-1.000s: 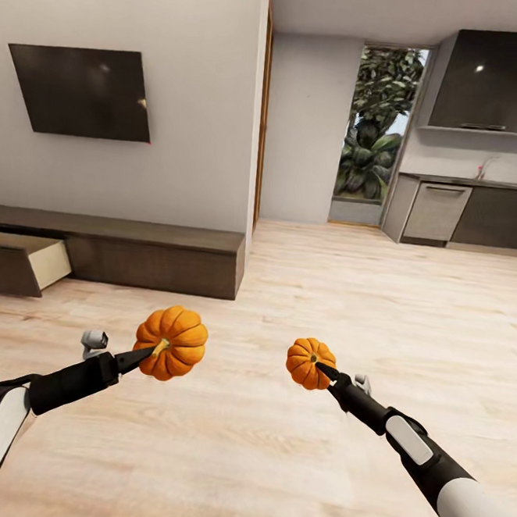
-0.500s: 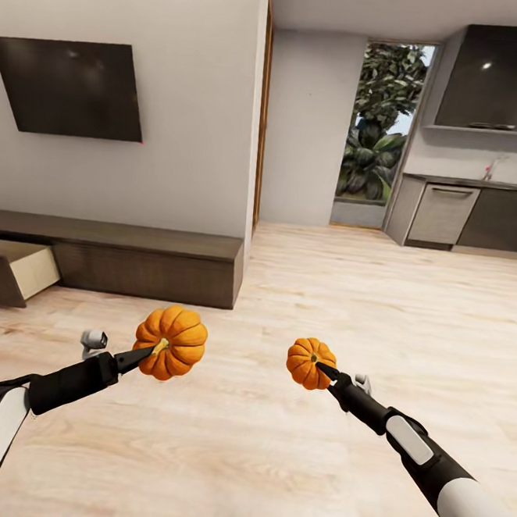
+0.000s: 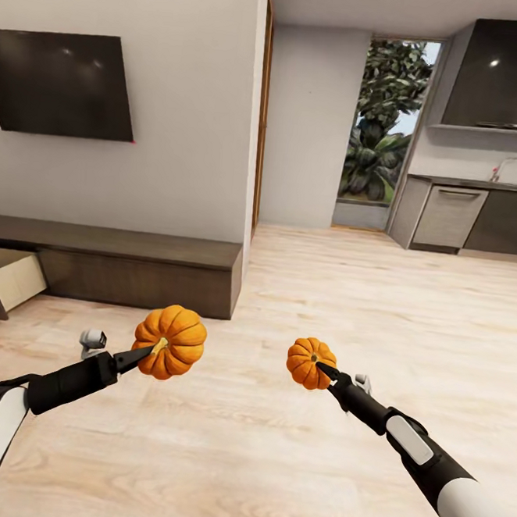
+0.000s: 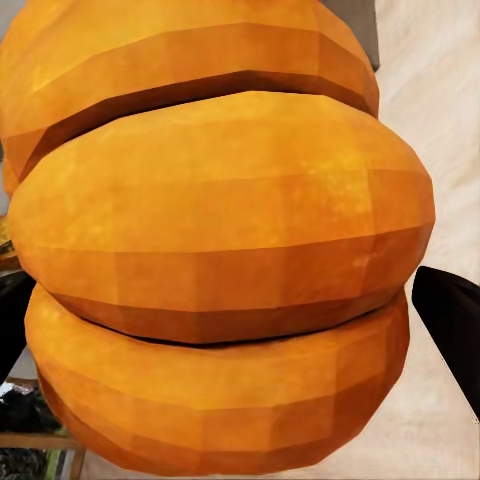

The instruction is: Place each of the two pumpkins and all three candles from the living room inside a cabinet in the living room (use any cabinet), then make sure every cabinet is closed, and position the cauldron so it is next to a table in the living room.

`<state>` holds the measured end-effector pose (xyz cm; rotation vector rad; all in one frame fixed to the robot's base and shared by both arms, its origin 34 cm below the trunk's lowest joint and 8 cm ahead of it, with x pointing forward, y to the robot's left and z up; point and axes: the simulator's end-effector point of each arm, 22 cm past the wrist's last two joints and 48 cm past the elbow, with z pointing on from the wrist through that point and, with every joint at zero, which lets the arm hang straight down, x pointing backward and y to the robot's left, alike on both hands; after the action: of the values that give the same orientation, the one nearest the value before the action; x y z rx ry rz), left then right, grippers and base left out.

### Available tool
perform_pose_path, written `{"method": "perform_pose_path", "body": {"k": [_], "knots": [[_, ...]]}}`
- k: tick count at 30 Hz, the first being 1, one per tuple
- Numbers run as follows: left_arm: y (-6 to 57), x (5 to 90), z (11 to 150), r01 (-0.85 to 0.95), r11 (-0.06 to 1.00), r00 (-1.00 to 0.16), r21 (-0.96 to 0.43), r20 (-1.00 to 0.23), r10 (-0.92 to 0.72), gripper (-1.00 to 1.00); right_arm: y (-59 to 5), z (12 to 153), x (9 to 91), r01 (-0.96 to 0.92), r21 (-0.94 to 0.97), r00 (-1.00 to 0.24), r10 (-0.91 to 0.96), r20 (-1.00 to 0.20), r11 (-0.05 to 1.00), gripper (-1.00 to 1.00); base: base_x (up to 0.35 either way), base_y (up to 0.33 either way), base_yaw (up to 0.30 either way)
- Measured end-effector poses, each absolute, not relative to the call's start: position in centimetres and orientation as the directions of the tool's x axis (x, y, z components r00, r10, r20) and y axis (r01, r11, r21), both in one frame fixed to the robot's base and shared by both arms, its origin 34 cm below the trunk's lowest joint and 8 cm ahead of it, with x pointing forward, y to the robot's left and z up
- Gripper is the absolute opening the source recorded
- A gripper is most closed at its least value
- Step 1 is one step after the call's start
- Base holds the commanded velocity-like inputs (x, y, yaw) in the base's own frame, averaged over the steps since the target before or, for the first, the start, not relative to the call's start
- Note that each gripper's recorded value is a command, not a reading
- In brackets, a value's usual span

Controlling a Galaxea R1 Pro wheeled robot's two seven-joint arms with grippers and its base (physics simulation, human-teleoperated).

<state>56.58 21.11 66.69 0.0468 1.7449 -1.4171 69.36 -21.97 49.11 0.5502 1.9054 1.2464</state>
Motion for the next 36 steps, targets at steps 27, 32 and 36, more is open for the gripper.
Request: {"method": "perform_pose_path", "body": {"k": [27, 32, 36], "knots": [[21.17, 56.59, 66.72, 0.517, 0.353, -0.625, -0.78, -0.626, -0.466, -1.0, -21.97, 49.1, 69.35, -0.056, 0.903, -0.604, 0.706, -0.37, 0.425, -1.0, 0.318, 0.0, 0.004], [21.17, 56.59, 66.73, 0.517, 0.353, -0.625, -0.78, -0.626, -0.467, -1.0, -22.0, 49.15, 69.38, -0.058, 0.904, -0.602, 0.707, -0.371, 0.425, -1.0, 0.318, 0.0, 0.089], [21.2, 56.59, 66.73, 0.517, 0.354, -0.625, -0.779, -0.626, -0.466, -1.0, -22.02, 49.14, 69.4, -0.058, 0.903, -0.601, 0.707, -0.372, 0.426, -1.0, 0.318, 0.0, 0.135]]}}
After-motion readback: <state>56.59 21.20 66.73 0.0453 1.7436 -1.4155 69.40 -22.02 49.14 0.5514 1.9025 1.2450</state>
